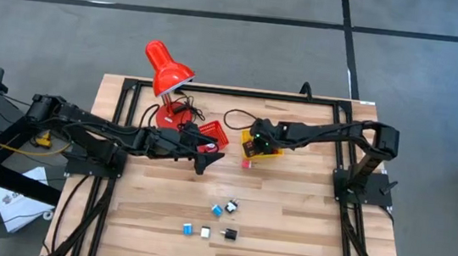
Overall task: Pick & Place Office items
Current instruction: Put the white digital timer into the yellow bin, then adjust the digital timers in the yellow bin
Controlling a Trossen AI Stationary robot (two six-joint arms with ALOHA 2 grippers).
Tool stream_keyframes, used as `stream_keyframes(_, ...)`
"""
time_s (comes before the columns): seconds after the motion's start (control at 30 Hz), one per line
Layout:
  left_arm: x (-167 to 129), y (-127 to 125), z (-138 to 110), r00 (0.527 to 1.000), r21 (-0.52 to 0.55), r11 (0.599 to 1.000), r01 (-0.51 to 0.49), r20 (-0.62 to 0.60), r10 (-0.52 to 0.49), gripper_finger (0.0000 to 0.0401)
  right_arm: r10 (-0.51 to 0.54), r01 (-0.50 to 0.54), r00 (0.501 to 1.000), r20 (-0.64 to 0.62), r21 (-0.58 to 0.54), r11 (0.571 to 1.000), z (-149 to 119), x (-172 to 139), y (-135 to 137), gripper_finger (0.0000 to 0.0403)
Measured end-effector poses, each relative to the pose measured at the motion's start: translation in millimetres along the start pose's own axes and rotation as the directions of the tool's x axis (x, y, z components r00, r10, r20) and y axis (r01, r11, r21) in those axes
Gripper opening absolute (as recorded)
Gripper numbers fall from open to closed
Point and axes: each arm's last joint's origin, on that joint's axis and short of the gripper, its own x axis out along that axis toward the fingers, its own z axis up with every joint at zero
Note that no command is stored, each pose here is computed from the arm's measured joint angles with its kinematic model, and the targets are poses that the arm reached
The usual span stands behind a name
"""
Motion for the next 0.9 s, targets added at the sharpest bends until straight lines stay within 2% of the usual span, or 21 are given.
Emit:
stream_keyframes(0.33, 0.0, 0.0, 0.0, 1.000, 0.000, 1.000, 0.000, 0.000, 0.000, 0.0340, 0.019, -0.018, 1.000, 0.019, -0.015, 1.000, 2.2, -0.6, 1.7, 0.0090)
stream_keyframes(0.5, 0.0, 0.0, 0.0, 1.000, 0.000, 1.000, 0.000, 0.000, 0.000, 0.0340, 0.027, -0.026, 0.999, 0.022, -0.033, 0.999, 3.0, -3.6, 2.0, 0.0131)
stream_keyframes(0.73, 0.0, 0.0, 0.0, 1.000, 0.000, 1.000, 0.000, 0.000, 0.000, 0.0340, 0.087, -0.085, 0.992, 0.091, -0.022, 0.996, 12.9, -44.0, 1.0, 0.0178)
stream_keyframes(0.9, 0.0, 0.0, 0.0, 1.000, 0.000, 1.000, 0.000, 0.000, 0.000, 0.0340, -0.020, 0.020, 1.000, -0.001, -0.015, 1.000, 7.6, -65.7, -20.7, 0.0194)
